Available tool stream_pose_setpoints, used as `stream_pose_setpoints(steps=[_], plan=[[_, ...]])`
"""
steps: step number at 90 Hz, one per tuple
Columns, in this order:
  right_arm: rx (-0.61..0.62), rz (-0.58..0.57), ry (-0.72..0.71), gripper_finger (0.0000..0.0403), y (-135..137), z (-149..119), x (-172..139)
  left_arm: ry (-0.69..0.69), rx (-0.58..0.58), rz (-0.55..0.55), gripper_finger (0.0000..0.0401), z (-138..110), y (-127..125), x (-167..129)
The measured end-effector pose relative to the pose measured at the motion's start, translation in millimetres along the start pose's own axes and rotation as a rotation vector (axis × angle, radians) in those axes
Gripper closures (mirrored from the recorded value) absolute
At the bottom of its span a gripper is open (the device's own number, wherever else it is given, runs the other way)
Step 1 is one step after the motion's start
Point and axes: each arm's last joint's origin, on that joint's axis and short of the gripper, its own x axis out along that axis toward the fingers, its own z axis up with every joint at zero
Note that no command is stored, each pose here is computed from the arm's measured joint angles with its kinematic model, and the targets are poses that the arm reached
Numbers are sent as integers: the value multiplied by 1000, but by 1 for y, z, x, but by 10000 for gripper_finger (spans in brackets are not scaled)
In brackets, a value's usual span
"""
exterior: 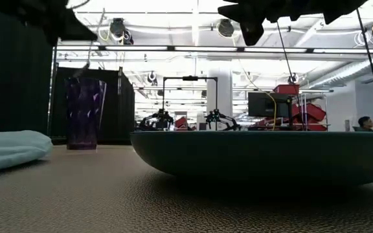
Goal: Set table place
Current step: Put the iridescent fork on the blue napkin
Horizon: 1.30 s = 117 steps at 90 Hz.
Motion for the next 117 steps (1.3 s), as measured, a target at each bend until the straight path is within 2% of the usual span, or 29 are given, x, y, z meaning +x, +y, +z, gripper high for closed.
stream_pose_setpoints(steps=[24, 50, 59, 79, 87, 95, 107, 117], plan=[[-1, 1, -9, 287, 0, 1, 0, 42, 10, 4, 401, -26, -1, 10], [-1, 3, -8, 287, 1, 1, 0, 0, 22, -4, 401, -25, -1, 12], [-1, 3, -8, 287, 0, 1, 0, -51, 75, -45, 401, -15, -3, 10], [24, -3, 1, 287, -1, 0, 0, -130, 135, -90, 401, 40, -6, -1], [71, -20, 24, 287, -4, -2, 0, -73, 151, -170, 401, 60, -10, -1], [117, -41, 39, 287, -9, -3, -1, 78, 181, -250, 401, 69, -15, 3], [218, -74, 85, 287, -13, -8, -2, 296, 258, -344, 401, 70, -29, 19], [327, -79, 95, 287, -13, -10, 0, 422, 335, -409, 401, 67, -44, 33]])
